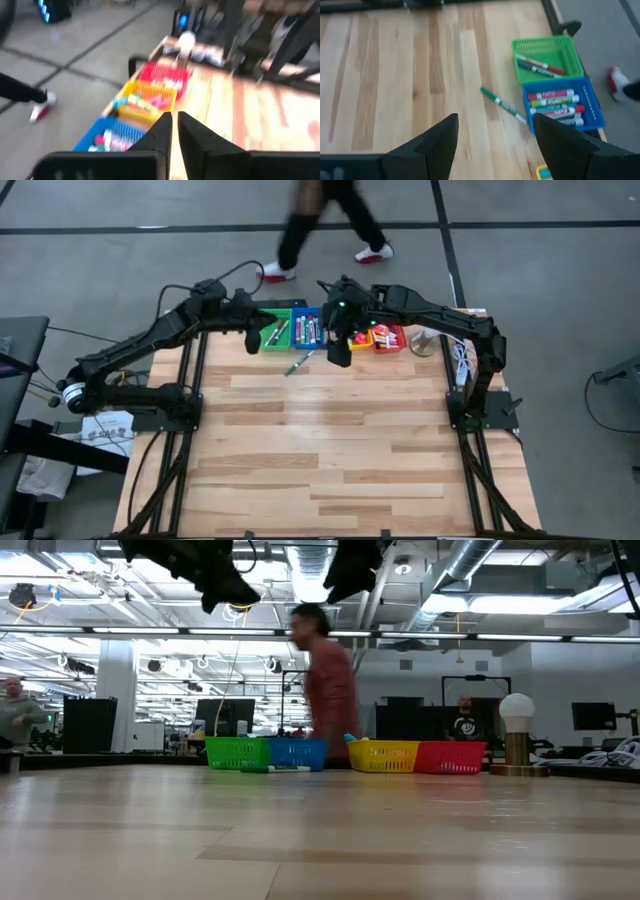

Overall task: Pick & Place Markers
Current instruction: Put the red dry erase marker into the green basket

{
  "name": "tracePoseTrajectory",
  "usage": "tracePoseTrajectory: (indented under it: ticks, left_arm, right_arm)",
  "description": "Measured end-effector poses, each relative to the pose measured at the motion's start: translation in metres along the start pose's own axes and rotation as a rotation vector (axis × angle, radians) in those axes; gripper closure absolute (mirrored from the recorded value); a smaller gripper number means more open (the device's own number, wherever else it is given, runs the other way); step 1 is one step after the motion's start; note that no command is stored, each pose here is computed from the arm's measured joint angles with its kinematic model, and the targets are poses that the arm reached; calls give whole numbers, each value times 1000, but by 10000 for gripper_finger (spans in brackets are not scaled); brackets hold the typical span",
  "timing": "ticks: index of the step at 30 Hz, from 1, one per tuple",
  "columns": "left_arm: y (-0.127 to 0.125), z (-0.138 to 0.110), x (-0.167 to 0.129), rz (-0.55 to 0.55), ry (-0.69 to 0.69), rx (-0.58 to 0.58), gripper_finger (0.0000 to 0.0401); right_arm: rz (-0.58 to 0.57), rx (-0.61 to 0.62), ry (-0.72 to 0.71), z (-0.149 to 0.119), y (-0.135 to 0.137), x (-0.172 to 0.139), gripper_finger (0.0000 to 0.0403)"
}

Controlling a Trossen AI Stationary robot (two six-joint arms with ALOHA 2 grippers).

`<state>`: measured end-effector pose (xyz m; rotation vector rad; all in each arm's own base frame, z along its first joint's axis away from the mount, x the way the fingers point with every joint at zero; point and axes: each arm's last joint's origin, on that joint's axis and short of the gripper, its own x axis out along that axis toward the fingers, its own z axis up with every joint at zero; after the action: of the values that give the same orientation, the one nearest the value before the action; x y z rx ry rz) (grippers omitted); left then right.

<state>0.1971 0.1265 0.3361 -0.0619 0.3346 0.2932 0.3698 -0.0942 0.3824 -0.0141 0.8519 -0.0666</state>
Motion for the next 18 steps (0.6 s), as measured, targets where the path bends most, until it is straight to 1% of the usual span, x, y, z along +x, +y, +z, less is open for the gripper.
tracePoseTrajectory:
  ticks: [3,5,7,9,13,15,18]
  left_arm:
    - [-8,-9,8,30,95,0,352]
    - [-16,-14,15,24,149,-3,336]
    - [-28,-20,24,19,205,-1,321]
    - [-42,-25,35,27,255,31,311]
    - [-70,-38,57,100,328,75,298]
    - [-79,-45,66,132,358,53,292]
    - [-89,-52,80,131,366,-1,285]
  right_arm:
    - [11,-22,55,-5,1,0,154]
    - [27,-64,107,-10,2,-1,154]
    - [49,-78,99,-11,2,1,154]
    - [112,-68,90,-14,0,0,154]
    - [251,-27,61,-23,-10,-4,154]
    - [277,-4,48,-32,-16,-3,154]
    - [256,36,17,-47,-21,-5,154]
